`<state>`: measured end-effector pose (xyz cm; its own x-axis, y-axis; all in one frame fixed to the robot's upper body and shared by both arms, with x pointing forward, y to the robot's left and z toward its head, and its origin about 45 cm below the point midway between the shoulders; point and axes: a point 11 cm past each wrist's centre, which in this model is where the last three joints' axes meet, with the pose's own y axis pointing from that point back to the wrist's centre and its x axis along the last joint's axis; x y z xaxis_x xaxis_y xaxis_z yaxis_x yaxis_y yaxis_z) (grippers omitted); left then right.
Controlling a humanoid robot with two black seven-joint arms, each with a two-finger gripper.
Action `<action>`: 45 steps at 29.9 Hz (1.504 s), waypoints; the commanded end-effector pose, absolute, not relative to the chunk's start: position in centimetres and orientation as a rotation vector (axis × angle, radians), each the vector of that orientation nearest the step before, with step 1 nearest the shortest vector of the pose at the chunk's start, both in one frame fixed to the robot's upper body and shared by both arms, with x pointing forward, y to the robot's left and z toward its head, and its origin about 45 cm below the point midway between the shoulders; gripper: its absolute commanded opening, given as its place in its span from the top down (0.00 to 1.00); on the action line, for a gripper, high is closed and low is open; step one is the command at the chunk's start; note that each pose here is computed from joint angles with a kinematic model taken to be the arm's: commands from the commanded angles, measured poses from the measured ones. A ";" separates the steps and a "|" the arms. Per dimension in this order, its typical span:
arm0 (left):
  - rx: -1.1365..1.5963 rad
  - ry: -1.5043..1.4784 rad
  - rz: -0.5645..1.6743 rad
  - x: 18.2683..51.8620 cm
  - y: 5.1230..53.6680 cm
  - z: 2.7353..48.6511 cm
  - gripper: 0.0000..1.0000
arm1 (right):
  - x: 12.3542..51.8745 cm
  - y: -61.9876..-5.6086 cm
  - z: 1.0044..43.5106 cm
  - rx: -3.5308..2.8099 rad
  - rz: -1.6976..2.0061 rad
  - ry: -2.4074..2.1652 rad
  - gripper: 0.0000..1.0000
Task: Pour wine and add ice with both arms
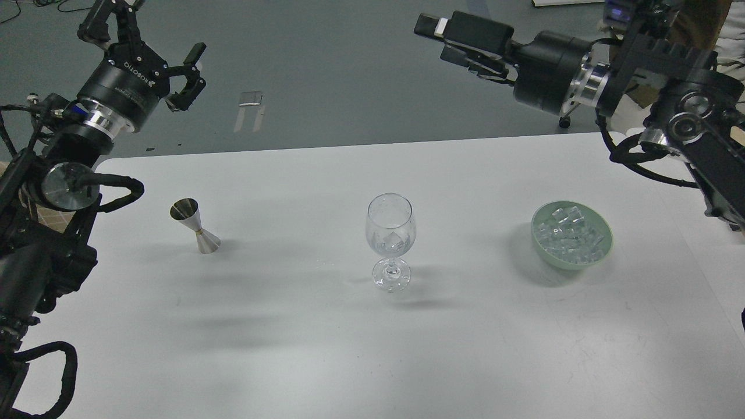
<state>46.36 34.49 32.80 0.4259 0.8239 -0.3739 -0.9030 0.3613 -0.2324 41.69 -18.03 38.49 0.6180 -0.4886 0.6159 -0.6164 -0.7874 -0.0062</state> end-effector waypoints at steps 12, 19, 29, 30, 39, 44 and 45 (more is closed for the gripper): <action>-0.446 0.183 1.102 46.9 33.8 34.2 0.02 | 45.9 -22.3 39.8 2.950 0.497 -1.436 0.07; -0.447 0.191 1.101 46.9 33.6 34.0 0.02 | 47.2 -22.9 38.6 3.003 0.316 -1.589 0.07; -0.463 0.203 1.093 47.0 33.1 33.8 0.02 | 48.6 -22.7 37.5 3.120 -0.188 -1.933 0.07; -0.465 0.205 1.092 47.0 33.0 33.8 0.02 | 48.7 -22.6 37.5 3.122 -0.222 -1.948 0.07; -0.476 0.221 1.084 47.1 32.3 33.4 0.02 | 50.3 -23.1 36.3 3.046 -0.543 -2.122 0.07; -0.479 0.222 1.085 47.1 32.4 33.4 0.02 | 50.4 -23.3 34.8 3.025 -0.715 -2.018 0.07; -0.479 0.223 1.084 47.1 32.3 33.4 0.02 | 50.4 -23.4 34.9 3.030 -0.709 -1.994 0.06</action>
